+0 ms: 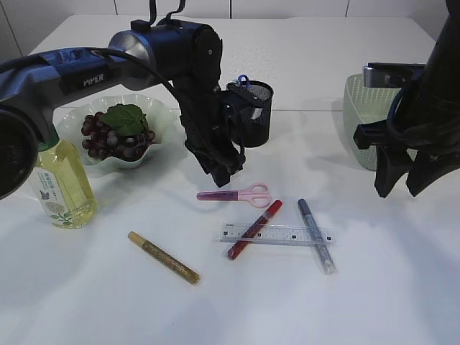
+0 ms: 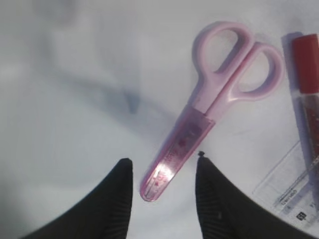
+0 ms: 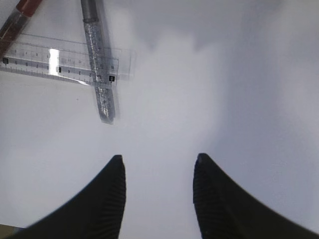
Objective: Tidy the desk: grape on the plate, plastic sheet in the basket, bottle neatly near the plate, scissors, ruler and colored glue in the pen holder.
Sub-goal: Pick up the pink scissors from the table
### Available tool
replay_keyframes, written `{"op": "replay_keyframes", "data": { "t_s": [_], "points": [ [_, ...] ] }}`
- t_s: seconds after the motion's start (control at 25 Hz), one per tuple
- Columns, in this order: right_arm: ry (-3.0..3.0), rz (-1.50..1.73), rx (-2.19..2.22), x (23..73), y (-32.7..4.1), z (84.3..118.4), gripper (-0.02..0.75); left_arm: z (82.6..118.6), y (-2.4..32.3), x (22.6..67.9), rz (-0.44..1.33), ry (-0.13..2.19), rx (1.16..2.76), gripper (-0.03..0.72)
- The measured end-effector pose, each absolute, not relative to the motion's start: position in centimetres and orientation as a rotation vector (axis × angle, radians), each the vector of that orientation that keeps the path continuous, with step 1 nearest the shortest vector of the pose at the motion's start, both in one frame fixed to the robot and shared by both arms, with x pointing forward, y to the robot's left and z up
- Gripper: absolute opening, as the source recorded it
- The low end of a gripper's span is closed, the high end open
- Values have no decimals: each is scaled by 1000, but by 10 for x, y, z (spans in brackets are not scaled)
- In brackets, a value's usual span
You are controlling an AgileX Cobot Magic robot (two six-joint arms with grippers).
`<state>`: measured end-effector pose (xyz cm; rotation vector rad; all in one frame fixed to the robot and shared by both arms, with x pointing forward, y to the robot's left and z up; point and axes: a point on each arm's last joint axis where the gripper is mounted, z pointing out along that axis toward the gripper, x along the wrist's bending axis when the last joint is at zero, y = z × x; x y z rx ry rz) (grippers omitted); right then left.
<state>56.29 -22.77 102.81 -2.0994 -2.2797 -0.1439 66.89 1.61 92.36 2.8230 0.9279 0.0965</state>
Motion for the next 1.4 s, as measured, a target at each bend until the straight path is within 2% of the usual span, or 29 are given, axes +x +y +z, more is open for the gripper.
{"op": "replay_keyframes", "data": {
  "t_s": [0.28,0.52,1.4],
  "points": [
    [-2290,-144,-2089,563,-228,1028,363,924,14,668,86,715,2871,314],
    [-2296,-144,-2083,563,-228,1028,363,924,12,667,68,642,2873,314],
    [-2318,-145,-2059,563,-228,1028,363,912,15,669,89,593,2928,326]
  ]
}}
